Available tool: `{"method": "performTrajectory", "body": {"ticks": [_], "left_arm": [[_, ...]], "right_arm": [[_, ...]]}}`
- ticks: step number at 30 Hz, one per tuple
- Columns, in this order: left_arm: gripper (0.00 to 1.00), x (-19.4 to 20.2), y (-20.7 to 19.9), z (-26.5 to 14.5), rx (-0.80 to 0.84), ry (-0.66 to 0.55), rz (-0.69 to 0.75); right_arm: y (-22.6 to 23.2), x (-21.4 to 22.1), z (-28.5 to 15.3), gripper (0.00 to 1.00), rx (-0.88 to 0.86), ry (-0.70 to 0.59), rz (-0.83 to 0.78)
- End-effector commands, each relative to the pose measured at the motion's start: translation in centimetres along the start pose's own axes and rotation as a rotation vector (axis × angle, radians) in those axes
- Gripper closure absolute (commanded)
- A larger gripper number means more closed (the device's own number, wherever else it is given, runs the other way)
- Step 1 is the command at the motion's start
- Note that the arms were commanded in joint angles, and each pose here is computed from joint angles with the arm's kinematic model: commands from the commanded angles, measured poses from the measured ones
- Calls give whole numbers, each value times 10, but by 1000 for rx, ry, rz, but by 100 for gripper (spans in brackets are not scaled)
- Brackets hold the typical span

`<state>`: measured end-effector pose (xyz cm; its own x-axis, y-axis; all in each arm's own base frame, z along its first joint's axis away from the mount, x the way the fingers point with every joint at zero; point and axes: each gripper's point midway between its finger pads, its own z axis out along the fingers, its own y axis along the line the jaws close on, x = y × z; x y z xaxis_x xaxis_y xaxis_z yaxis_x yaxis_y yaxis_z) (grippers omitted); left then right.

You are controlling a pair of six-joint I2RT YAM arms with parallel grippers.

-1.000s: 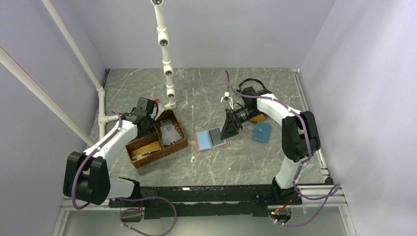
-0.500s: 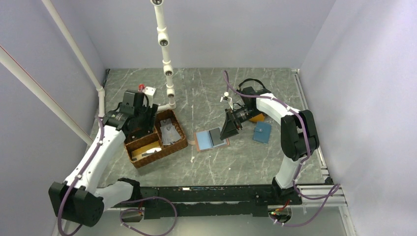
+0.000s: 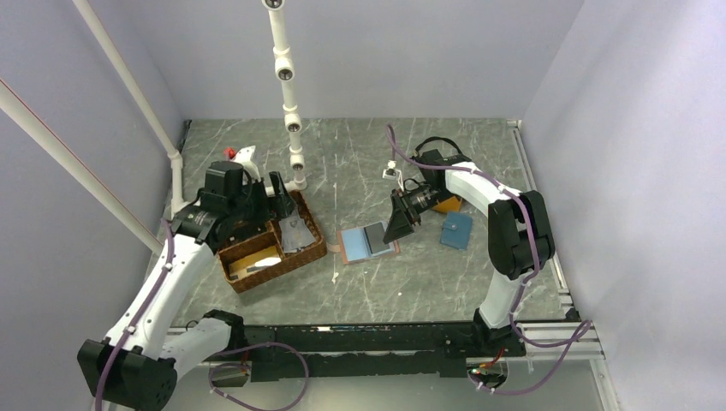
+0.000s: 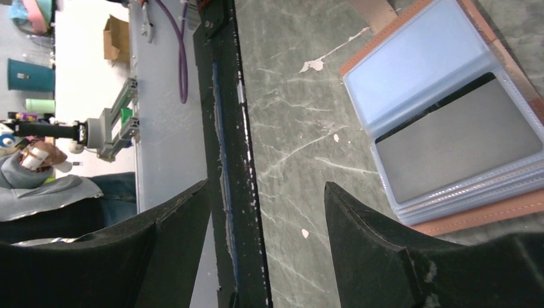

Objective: Take the credit cards out of the card holder

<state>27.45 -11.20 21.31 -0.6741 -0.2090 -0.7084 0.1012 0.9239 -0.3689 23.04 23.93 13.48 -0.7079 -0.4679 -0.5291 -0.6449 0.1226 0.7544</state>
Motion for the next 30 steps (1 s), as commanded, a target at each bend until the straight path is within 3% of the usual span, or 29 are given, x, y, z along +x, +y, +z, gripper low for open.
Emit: {"method": "performTrajectory", "body": {"ticks": [1, 7, 14, 21, 30], "left_arm": [[7, -7, -36, 11, 176, 8, -135], [5, -1, -66, 28, 328, 115, -231], [18, 2, -102, 42, 539, 199, -320], [18, 19, -126, 61, 574, 238, -327], [33, 54, -152, 96, 564, 324, -350]], "right_arm": [[-12, -9, -1, 33, 66, 2, -38], [-29, -7, -1, 32, 141, 16, -5], [-56, -4, -1, 32, 249, 34, 60], [-72, -3, 4, 33, 279, 27, 128], [-94, 3, 3, 39, 369, 27, 191]]}}
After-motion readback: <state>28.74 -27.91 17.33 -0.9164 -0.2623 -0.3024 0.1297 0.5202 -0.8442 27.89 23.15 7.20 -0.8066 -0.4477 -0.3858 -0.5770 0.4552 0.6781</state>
